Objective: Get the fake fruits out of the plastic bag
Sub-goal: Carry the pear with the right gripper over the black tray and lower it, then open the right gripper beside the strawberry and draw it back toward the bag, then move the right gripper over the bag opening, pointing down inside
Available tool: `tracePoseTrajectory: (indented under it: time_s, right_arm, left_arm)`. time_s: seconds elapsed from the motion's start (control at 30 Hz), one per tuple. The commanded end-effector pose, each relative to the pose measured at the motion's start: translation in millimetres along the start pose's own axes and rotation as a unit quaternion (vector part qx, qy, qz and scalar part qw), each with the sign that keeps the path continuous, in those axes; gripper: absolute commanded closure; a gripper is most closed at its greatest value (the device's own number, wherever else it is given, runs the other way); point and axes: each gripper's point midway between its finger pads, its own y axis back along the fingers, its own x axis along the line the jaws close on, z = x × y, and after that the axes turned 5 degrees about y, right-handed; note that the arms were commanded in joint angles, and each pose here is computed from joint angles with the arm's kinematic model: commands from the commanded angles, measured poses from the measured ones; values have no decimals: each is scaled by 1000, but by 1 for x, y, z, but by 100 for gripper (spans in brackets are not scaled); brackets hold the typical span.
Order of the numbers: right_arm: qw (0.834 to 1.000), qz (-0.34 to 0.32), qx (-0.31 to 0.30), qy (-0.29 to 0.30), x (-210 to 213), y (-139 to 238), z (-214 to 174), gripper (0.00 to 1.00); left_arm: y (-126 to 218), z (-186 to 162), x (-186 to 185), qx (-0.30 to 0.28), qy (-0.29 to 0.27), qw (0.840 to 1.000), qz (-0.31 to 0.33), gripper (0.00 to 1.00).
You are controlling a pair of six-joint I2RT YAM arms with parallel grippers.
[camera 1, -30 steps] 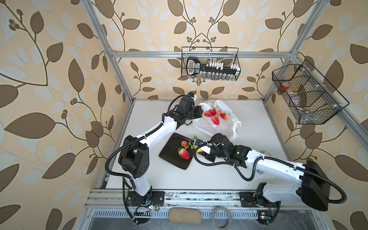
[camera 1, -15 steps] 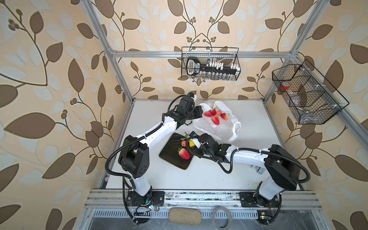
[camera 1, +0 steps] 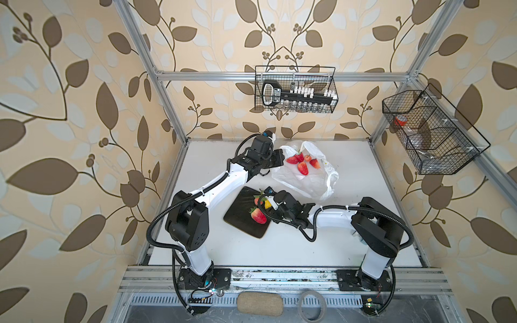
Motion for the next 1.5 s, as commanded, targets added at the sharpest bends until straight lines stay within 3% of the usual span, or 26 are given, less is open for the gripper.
tracePoseTrajectory:
  time_s: [0.0, 0.2, 0.37, 0.7, 0.87, 1.0, 1.2, 1.47]
  right_arm:
    - [1000, 7, -8, -5, 4, 3, 2, 33]
    - [999, 21, -43, -5, 3, 36, 12, 15]
    - [995, 57, -83, 0, 10, 71, 14, 13]
    - [980, 94, -177, 15, 8, 167, 30, 21]
    - [978, -1, -206, -34, -36, 211, 56, 25]
    - [970, -55, -213, -99, -76, 229, 80, 34]
    - [962, -139, -139, -187, -133, 195, 84, 47]
    - [958, -187, -57, -210, -169, 120, 69, 51]
  left_arm:
    - [23, 18, -18, -28, -15, 999, -24, 94]
    - [23, 18, -17, -30, -17, 999, -23, 94]
    - [23, 20, -17, -34, -18, 999, -19, 93]
    - [19, 18, -16, -29, -14, 999, -23, 94]
    - [18, 16, -16, -27, -12, 999, -25, 94]
    - [20, 14, -16, -25, -10, 999, -26, 94]
    - [23, 13, -15, -26, -10, 999, -28, 96]
    - [25, 13, -15, -31, 7, 999, -30, 97]
